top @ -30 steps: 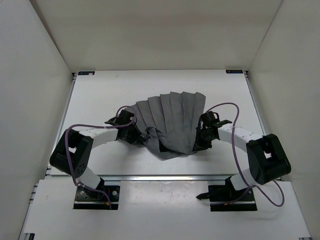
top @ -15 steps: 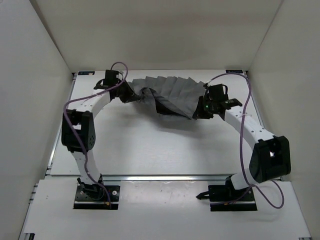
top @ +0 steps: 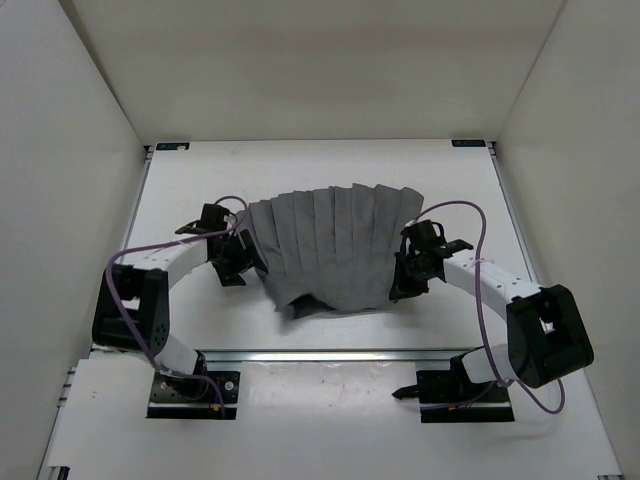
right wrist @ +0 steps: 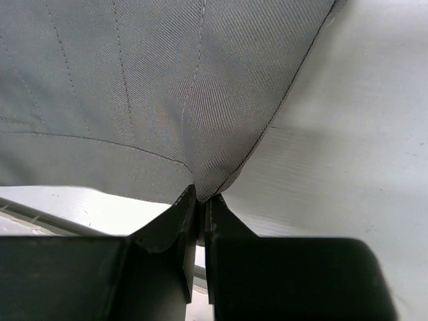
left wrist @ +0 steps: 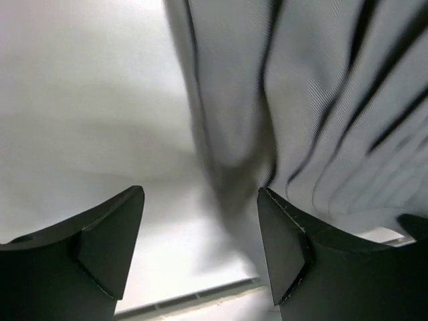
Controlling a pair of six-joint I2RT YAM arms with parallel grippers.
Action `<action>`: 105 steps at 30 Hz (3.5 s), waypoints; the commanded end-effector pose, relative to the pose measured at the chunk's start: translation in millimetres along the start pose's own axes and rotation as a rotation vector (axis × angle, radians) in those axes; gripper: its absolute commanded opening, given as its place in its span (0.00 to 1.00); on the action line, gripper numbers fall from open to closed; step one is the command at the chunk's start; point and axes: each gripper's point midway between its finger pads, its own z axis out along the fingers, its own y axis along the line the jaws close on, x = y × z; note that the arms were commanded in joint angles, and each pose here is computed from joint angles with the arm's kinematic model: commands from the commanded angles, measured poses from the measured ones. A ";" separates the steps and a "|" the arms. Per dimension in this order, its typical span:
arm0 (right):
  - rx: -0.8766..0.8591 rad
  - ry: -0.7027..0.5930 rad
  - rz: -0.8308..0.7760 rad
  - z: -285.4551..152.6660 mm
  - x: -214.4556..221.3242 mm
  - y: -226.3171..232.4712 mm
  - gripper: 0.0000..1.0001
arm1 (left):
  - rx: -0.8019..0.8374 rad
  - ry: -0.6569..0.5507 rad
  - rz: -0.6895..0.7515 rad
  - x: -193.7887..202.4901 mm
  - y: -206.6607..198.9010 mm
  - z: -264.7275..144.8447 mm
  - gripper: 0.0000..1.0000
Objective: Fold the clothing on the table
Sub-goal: Flatten the skirt out, then fold the skirt
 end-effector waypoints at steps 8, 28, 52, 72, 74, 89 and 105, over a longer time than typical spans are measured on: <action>-0.033 -0.049 -0.018 3.4 -12.0 16.5 0.00 | 0.143 -0.057 -0.126 32.8 -59.8 -20.9 0.78; -0.114 -0.158 -0.030 -29.7 -98.0 42.0 0.00 | 0.324 -0.060 -0.184 -2.2 -107.4 -20.9 0.00; -0.141 -0.087 0.036 -23.7 6.0 4.0 0.00 | 0.125 0.068 -0.062 80.0 4.4 2.7 0.10; -0.087 0.121 0.161 -60.3 91.4 12.3 0.00 | 0.124 -0.014 -0.046 101.6 12.9 -57.3 0.00; -0.135 0.040 0.182 -80.6 49.8 20.7 0.00 | 0.157 -0.030 -0.029 77.2 -10.7 -71.2 0.00; -0.085 -0.147 0.239 -53.7 -204.3 3.8 0.45 | 0.613 -0.003 -0.347 -127.8 -116.8 -38.9 0.66; 0.043 -0.113 0.436 12.7 -120.0 -63.8 0.53 | -0.078 -0.111 -0.229 -36.9 18.4 13.1 0.69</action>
